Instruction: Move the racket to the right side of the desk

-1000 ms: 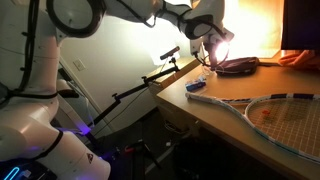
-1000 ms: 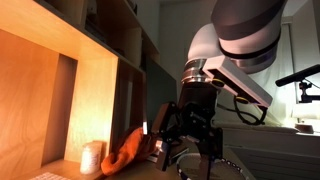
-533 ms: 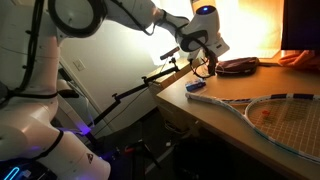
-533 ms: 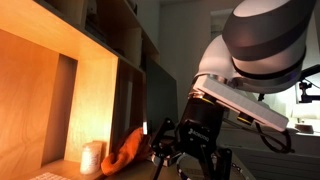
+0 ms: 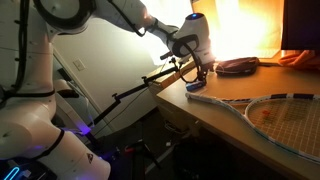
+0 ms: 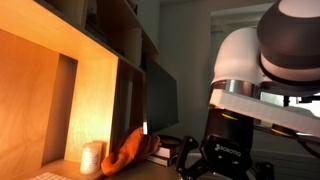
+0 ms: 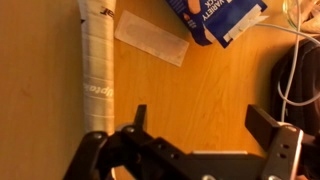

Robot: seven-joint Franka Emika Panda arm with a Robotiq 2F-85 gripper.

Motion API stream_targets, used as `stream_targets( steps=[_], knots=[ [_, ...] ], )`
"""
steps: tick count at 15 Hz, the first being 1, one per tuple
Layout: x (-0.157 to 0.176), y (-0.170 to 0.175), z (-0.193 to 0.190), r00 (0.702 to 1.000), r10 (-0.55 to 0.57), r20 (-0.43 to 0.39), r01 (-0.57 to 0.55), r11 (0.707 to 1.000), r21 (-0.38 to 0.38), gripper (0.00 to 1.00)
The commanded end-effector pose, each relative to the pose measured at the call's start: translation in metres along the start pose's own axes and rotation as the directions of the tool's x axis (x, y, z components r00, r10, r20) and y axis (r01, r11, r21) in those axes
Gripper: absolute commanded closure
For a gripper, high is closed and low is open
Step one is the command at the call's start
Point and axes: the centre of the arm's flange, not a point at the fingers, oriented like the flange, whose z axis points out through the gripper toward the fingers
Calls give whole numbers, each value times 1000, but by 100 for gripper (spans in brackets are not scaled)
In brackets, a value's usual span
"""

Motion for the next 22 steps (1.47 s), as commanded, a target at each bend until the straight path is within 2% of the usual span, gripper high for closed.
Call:
stream_targets(
  steps=[1,5,12,22],
  knots=[
    [-29,30,-28,997,67,-32,-68,997,-40,0],
    [-35,35,-15,995,97,-11,-98,992,-78,0],
    [-31,25,20,996,81,29,-76,987,-141,0],
    [-6,45,75,982,153,111,-114,947,-300,0]
  ],
)
